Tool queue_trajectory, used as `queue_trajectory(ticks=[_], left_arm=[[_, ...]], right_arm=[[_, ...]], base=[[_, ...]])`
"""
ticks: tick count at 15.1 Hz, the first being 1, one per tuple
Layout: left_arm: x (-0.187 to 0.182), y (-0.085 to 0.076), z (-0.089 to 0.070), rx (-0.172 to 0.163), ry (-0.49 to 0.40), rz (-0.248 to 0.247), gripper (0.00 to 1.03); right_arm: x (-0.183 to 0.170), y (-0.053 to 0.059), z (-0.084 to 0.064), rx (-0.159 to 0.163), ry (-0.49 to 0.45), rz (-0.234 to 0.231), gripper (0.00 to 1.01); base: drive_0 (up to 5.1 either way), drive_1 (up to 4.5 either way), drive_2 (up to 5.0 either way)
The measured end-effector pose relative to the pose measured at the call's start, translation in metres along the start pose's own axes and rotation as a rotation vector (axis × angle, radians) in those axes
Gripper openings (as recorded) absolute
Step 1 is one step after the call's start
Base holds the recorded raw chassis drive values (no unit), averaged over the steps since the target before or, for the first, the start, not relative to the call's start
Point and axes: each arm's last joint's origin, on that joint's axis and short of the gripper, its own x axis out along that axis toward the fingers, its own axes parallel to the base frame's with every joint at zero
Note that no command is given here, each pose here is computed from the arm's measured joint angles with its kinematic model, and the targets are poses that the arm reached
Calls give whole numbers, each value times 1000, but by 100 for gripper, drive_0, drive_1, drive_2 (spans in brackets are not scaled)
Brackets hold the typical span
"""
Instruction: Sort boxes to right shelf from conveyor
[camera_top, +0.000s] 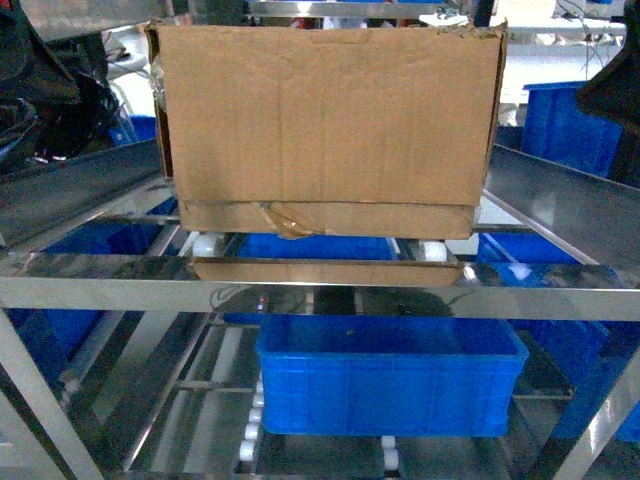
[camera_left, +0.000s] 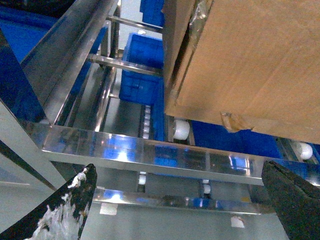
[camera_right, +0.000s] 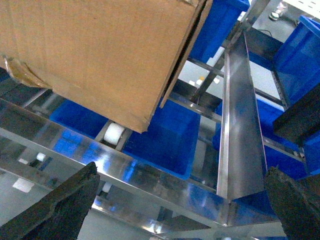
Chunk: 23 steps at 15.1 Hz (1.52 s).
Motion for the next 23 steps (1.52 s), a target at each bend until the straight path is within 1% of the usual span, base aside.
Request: queue_trajectory(ticks=[2,3,4,5,6,7,8,9,10,11,12,13,14,15,16,17,20,21,22,23], left_arm=[[0,0,0,4,-1,0,98],[3,1,0,29,-158,-16,93],[-1,8,-13,104,-328,-35,80],[-8,20,-33,174,-420,-28,67],[-13,28,-43,200,-487,-20,55],[-22,32,-50,220,-534,-31,40],[-26,35,-57,233,-536,-38,29],[-29,42,-70,238,-520,-26,15],[-32,47,-79,238,-509,-22,2],[-36,56,-84,242,-514,-27,2],[-41,60,-88,237,-525,-14,2],[-44,61,-93,239,-526,-21,2],[-46,62,-100,241,-515,-26,2],[-49,63,-106,241,-513,-25,2],[-52,64,-109,241,-519,-26,2],[-55,65,-113,241,-519,-26,2],[-61,67,-122,241,-518,-26,2],[-62,68,-127,241,-537,-28,2],[-63,68,-128,241,-533,-28,2],[-66,68,-130,241,-532,-28,2]], right_arm=[[2,0,0,-13,1,-3,98],[3,0,1,8,-86,-71,95],[-3,-1,-9,124,-245,-211,82],[-16,-4,-33,218,-334,-261,69],[-26,-5,-50,264,-394,-284,56],[-37,-5,-64,289,-426,-286,42],[-42,-3,-76,295,-425,-275,31],[-49,-1,-92,299,-413,-268,16],[-55,0,-103,301,-406,-273,3],[-60,1,-111,304,-409,-273,2],[-66,2,-118,304,-415,-275,2],[-71,4,-125,304,-414,-269,2],[-75,3,-132,300,-412,-250,2],[-81,-1,-141,307,-405,-279,2],[-85,1,-146,308,-406,-280,2],[-89,4,-149,305,-409,-269,2],[-97,9,-159,306,-405,-269,2],[-100,11,-161,304,-412,-270,2],[-100,13,-166,302,-436,-274,2],[-101,14,-168,305,-411,-270,2]], base=[[0,0,0],[0,0,0],[0,0,0],[0,0,0],[0,0,0],[0,0,0],[0,0,0],[0,0,0],[0,0,0],[0,0,0],[0,0,0],[0,0,0],[0,0,0],[0,0,0],[0,0,0],[0,0,0],[0,0,0],[0,0,0],[0,0,0],[0,0,0]])
